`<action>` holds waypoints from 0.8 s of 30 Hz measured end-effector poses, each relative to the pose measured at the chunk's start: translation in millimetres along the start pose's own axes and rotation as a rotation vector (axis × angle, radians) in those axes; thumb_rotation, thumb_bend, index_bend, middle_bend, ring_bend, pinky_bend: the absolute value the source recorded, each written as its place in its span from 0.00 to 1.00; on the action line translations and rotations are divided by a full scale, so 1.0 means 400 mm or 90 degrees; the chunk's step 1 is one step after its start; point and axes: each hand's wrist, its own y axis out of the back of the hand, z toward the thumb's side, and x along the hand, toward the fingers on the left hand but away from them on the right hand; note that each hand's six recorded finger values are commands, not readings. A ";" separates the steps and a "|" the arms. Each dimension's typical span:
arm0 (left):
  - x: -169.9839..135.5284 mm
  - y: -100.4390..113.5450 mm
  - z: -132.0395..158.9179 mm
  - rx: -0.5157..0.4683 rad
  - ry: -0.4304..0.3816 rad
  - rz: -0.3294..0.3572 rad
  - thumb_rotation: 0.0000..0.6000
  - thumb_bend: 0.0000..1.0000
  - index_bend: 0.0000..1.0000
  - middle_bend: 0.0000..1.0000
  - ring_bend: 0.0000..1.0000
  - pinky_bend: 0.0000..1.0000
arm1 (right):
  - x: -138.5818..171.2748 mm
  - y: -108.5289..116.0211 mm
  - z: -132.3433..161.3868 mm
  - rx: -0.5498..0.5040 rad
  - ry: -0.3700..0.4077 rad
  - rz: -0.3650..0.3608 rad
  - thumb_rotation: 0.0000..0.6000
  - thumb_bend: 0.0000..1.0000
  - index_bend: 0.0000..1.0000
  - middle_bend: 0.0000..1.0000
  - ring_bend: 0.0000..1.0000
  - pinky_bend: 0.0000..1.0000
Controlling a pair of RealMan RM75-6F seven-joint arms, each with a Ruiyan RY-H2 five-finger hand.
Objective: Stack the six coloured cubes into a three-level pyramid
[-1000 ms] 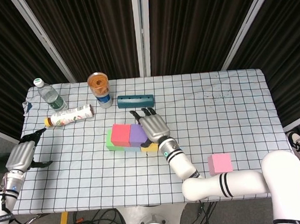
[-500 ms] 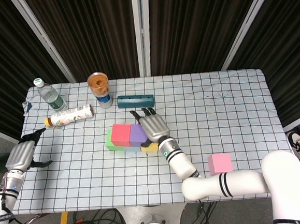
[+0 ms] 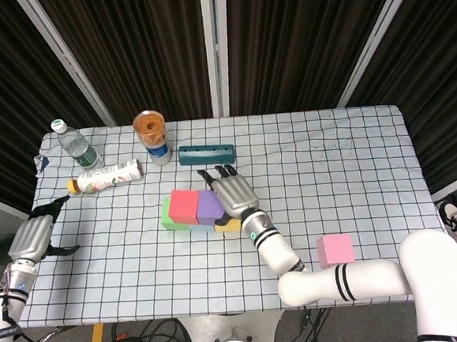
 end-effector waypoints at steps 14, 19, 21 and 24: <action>0.001 -0.002 -0.003 0.000 0.003 -0.003 1.00 0.11 0.07 0.07 0.10 0.09 | -0.007 0.000 -0.001 0.005 -0.002 0.002 1.00 0.10 0.00 0.41 0.03 0.00; 0.001 -0.003 -0.003 -0.001 0.003 -0.003 1.00 0.11 0.07 0.07 0.10 0.09 | -0.008 -0.003 -0.001 0.005 -0.002 0.003 1.00 0.10 0.00 0.39 0.02 0.00; 0.002 -0.003 -0.003 -0.001 0.003 -0.003 1.00 0.11 0.07 0.07 0.10 0.09 | -0.009 -0.003 -0.001 0.006 -0.002 0.004 1.00 0.10 0.00 0.37 0.02 0.00; 0.002 -0.003 -0.005 -0.002 0.004 -0.003 1.00 0.11 0.07 0.07 0.10 0.09 | -0.009 -0.005 -0.001 0.008 -0.001 0.005 1.00 0.09 0.00 0.31 0.02 0.00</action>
